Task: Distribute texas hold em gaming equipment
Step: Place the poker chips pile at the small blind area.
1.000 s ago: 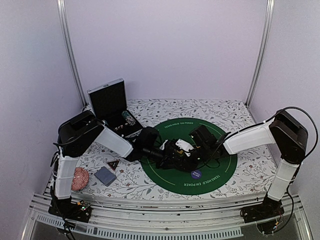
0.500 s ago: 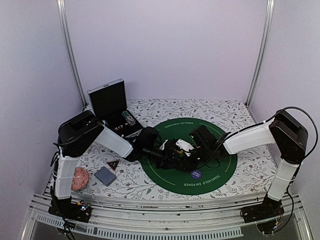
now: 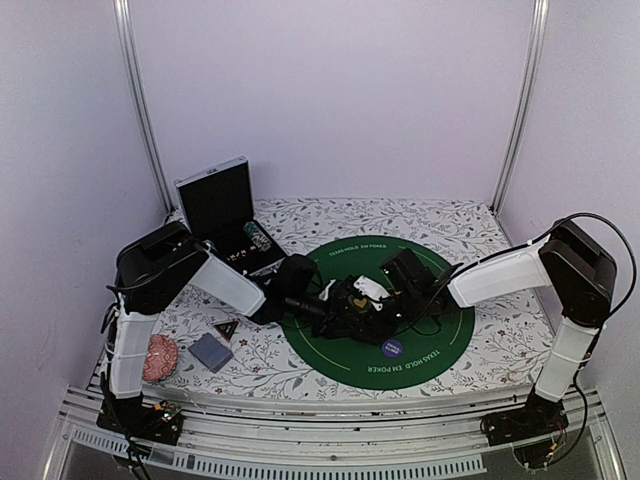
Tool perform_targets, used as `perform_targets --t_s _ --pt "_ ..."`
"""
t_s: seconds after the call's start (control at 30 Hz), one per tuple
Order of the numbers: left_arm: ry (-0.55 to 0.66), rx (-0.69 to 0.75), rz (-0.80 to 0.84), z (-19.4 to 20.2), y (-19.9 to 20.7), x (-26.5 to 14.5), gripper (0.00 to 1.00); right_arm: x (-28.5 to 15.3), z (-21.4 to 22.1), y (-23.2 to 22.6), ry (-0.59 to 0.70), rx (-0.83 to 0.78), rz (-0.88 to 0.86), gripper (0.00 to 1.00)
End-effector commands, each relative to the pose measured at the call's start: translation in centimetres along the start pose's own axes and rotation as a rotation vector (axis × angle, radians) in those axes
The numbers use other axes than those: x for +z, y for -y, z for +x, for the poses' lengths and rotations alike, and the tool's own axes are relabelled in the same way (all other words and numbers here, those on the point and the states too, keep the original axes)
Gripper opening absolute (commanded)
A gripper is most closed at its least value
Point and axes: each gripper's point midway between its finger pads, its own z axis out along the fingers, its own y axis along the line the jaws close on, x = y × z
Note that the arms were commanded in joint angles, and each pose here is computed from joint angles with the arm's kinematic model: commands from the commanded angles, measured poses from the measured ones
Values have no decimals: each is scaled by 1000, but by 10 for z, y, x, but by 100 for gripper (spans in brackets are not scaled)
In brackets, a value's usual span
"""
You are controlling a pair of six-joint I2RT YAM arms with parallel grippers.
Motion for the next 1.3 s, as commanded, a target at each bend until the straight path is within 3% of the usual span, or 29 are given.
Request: perform_targets --t_s 0.0,0.4,0.6,0.93,1.27 --pt "-19 -26 -39 12 -21 5 27 -17 -13 -5 61 14 -24 74" --pt "-9 -23 -35 17 -16 5 22 -50 -15 -12 74 -22 -14 78" --pt "1 -1 -55 42 -14 4 22 -63 -1 -9 26 5 25 77" --pt "30 2 -33 80 -14 6 21 -98 4 -43 63 -51 -18 76" --pt "57 -4 -16 80 -22 8 24 -96 10 -45 85 30 27 74"
